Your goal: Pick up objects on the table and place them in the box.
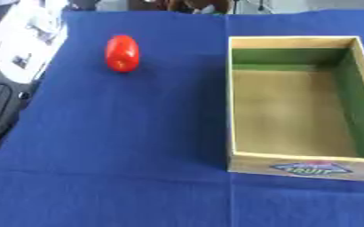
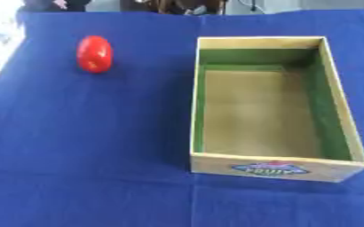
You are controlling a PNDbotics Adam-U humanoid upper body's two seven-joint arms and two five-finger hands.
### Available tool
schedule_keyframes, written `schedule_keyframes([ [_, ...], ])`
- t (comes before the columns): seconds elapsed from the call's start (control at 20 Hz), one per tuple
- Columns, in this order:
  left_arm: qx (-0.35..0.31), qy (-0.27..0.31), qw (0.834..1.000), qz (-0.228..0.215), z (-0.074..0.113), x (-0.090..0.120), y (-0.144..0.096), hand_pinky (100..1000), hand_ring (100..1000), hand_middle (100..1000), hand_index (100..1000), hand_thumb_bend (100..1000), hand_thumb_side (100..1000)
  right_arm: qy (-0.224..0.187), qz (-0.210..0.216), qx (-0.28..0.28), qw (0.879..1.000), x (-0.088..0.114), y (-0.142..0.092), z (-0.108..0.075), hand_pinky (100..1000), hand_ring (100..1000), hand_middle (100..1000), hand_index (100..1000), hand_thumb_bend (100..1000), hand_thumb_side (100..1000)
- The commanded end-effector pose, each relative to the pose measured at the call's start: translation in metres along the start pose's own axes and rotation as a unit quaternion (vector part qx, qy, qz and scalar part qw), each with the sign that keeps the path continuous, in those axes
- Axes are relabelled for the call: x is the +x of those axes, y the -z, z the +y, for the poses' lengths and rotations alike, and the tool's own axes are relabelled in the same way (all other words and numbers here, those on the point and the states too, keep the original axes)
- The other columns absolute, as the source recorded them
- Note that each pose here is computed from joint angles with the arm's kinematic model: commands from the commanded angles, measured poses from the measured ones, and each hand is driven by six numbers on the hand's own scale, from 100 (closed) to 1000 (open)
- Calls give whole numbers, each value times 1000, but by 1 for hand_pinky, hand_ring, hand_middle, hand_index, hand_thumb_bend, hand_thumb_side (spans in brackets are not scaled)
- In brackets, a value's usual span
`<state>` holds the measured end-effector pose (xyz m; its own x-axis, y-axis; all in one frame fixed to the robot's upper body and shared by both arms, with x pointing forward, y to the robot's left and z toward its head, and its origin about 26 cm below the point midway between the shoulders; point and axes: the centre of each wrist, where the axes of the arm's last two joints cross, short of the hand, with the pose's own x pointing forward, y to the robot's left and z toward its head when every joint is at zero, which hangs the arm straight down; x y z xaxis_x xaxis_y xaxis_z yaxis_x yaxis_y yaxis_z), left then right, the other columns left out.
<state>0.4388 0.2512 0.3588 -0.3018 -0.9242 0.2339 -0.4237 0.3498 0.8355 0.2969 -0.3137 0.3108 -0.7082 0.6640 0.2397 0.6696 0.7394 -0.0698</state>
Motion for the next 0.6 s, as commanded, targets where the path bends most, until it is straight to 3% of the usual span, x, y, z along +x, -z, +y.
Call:
schedule_keyframes([
  [0.05,-14,25,999,17,8,-4,10,617,766,759,963,251,1000,-2,-21,4,1000,6,10,-5,759,749,793,831,100,977],
  [0.6,-109,74,989,71,-8,-32,32,610,788,794,970,313,1000,3,-23,6,1000,7,11,-4,759,749,793,831,100,976],
])
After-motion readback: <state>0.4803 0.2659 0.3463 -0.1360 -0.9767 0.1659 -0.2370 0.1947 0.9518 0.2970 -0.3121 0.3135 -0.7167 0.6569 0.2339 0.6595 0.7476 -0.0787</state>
